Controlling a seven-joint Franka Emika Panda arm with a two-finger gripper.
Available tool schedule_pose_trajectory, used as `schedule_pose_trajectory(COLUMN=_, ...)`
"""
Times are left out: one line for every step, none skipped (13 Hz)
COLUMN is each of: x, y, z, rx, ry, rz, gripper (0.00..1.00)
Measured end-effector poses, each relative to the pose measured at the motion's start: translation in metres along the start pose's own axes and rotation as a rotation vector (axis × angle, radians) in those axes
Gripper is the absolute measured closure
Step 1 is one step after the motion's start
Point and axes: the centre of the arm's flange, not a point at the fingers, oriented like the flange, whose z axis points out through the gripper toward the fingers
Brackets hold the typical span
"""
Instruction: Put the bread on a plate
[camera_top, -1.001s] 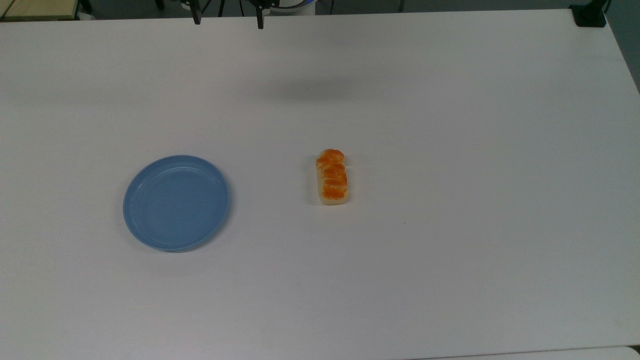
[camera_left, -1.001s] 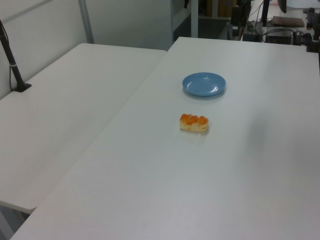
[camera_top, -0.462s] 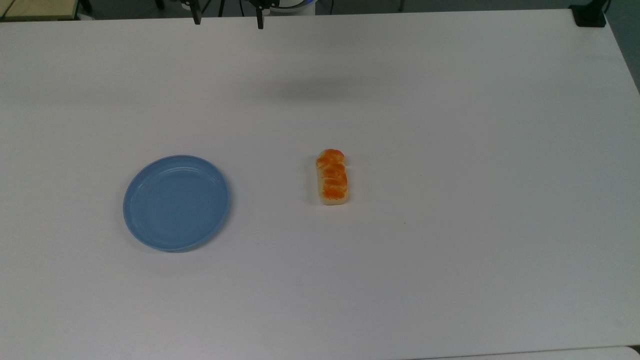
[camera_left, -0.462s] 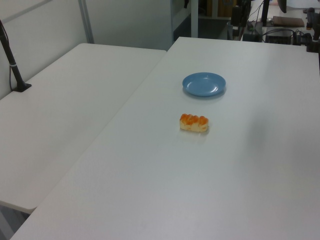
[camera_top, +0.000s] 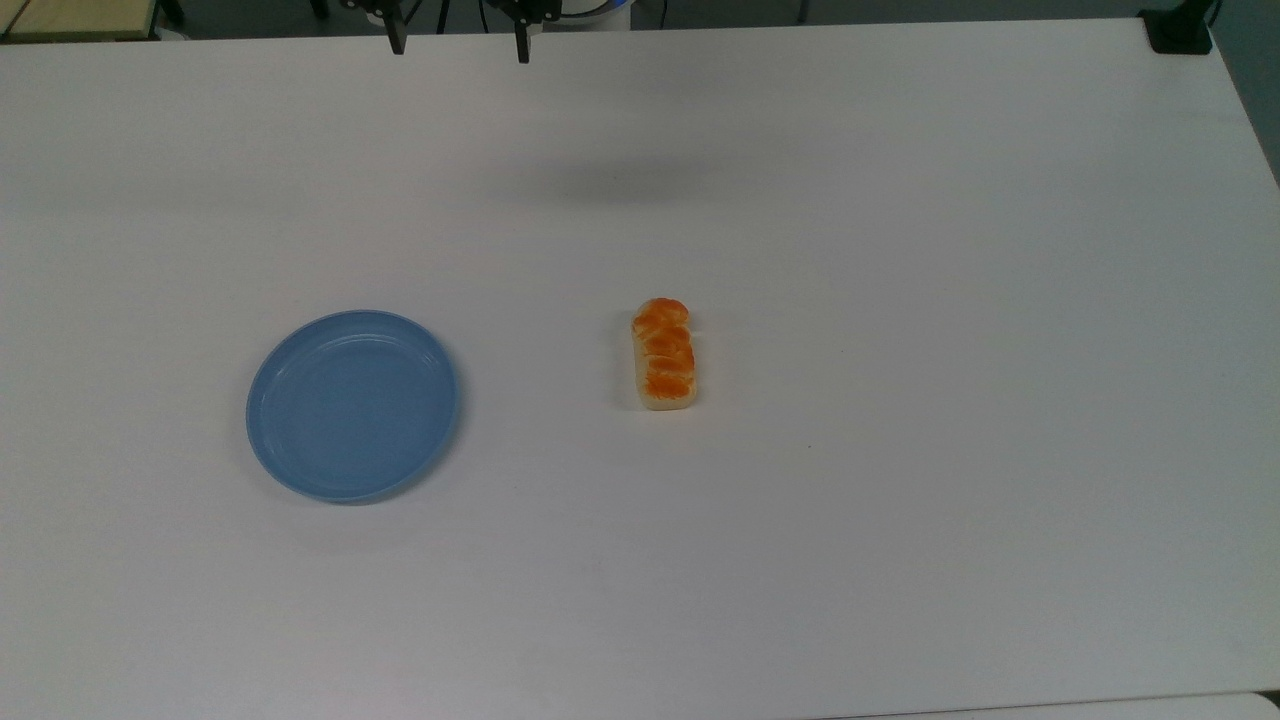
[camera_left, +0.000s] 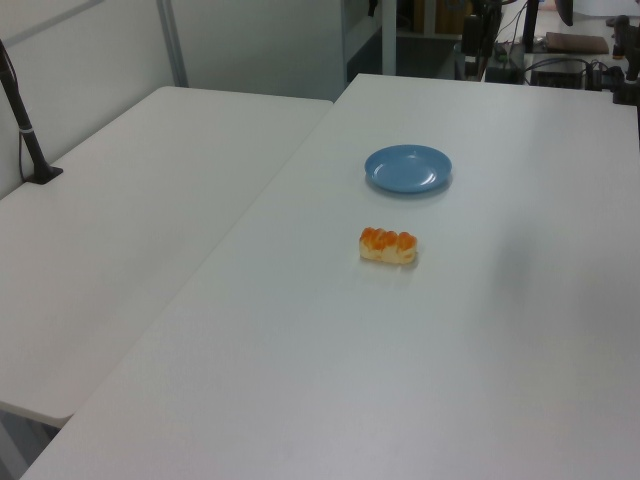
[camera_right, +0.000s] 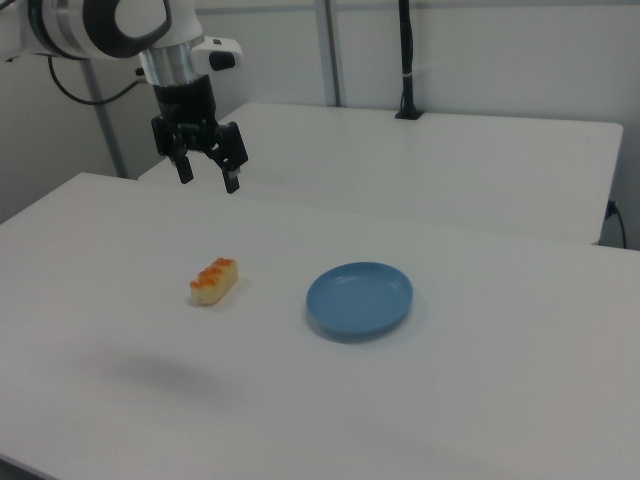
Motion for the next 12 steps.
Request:
schedule_pose_trajectory(x=0.001, y=-0.001, z=0.003, rx=0.001, ry=-0.005, rz=-0.001, gripper=0.0)
schedule_pose_trajectory(x=0.003, y=-0.002, z=0.007, rx=0.001, ry=-0.012, rz=-0.004, gripper=0.0)
schedule_pose_trajectory(x=0.006, y=-0.005, z=0.014, rx=0.001, ry=-0.023, rz=-0.008, gripper=0.0)
schedule_pose_trajectory(x=0.009, y=-0.007, z=0.018, rx=0.002, ry=-0.024, rz=-0.012, gripper=0.0)
schedule_pose_trajectory(x=0.012, y=-0.008, z=0.022, rx=0.003, ry=-0.024, rz=-0.014, gripper=0.0)
schedule_pose_trajectory(x=0.015, y=-0.011, z=0.027, rx=0.006, ry=-0.027, rz=-0.019, gripper=0.0)
schedule_pose_trajectory(x=0.018, y=-0.016, z=0.035, rx=0.012, ry=-0.038, rz=-0.026, gripper=0.0)
schedule_pose_trajectory(x=0.025, y=-0.022, z=0.047, rx=0.016, ry=-0.043, rz=-0.035, gripper=0.0)
schedule_pose_trajectory(x=0.029, y=-0.025, z=0.053, rx=0.017, ry=-0.042, rz=-0.04, gripper=0.0)
schedule_pose_trajectory(x=0.035, y=-0.032, z=0.061, rx=0.019, ry=-0.037, rz=-0.05, gripper=0.0)
schedule_pose_trajectory(x=0.039, y=-0.04, z=0.071, rx=0.019, ry=-0.04, rz=-0.063, gripper=0.0)
schedule_pose_trajectory(x=0.042, y=-0.047, z=0.079, rx=0.019, ry=-0.045, rz=-0.074, gripper=0.0)
